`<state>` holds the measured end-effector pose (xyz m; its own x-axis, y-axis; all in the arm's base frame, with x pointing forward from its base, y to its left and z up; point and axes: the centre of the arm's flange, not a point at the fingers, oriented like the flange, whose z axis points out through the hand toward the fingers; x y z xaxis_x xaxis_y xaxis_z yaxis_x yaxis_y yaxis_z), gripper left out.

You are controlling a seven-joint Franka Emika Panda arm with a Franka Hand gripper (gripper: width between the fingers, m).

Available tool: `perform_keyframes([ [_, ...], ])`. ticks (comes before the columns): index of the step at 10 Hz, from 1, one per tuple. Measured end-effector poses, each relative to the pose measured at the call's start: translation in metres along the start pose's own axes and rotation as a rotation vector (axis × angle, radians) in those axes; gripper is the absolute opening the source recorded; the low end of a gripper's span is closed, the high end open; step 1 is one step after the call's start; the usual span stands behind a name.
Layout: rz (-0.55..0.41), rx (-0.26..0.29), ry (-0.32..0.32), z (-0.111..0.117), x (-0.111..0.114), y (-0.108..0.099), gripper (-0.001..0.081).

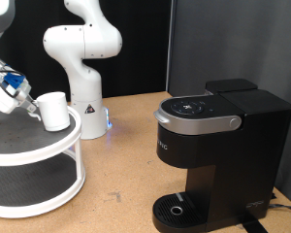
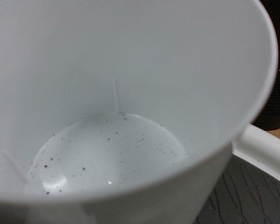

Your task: Make a cup of coffee with the keurig machine

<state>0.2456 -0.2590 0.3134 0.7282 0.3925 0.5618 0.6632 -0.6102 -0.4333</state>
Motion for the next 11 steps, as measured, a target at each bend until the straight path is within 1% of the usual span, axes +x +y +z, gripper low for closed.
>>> perform_keyframes([
  [1, 0.002, 0.000, 0.005, 0.000, 0.000, 0.000, 0.0069],
  [3, 0.019, 0.029, 0.028, -0.004, 0.005, -0.003, 0.0069],
  [5, 0.056, 0.068, 0.063, -0.012, 0.016, -0.009, 0.0069],
  [6, 0.075, 0.081, 0.078, -0.017, 0.024, -0.012, 0.0069],
  [7, 0.093, 0.083, 0.089, -0.021, 0.032, -0.015, 0.0069],
  [8, 0.113, 0.079, 0.088, -0.024, 0.041, -0.018, 0.0069],
  [10, 0.161, 0.061, 0.047, -0.022, 0.061, -0.021, 0.0069],
  [11, 0.167, 0.049, 0.023, -0.019, 0.071, -0.021, 0.0069],
])
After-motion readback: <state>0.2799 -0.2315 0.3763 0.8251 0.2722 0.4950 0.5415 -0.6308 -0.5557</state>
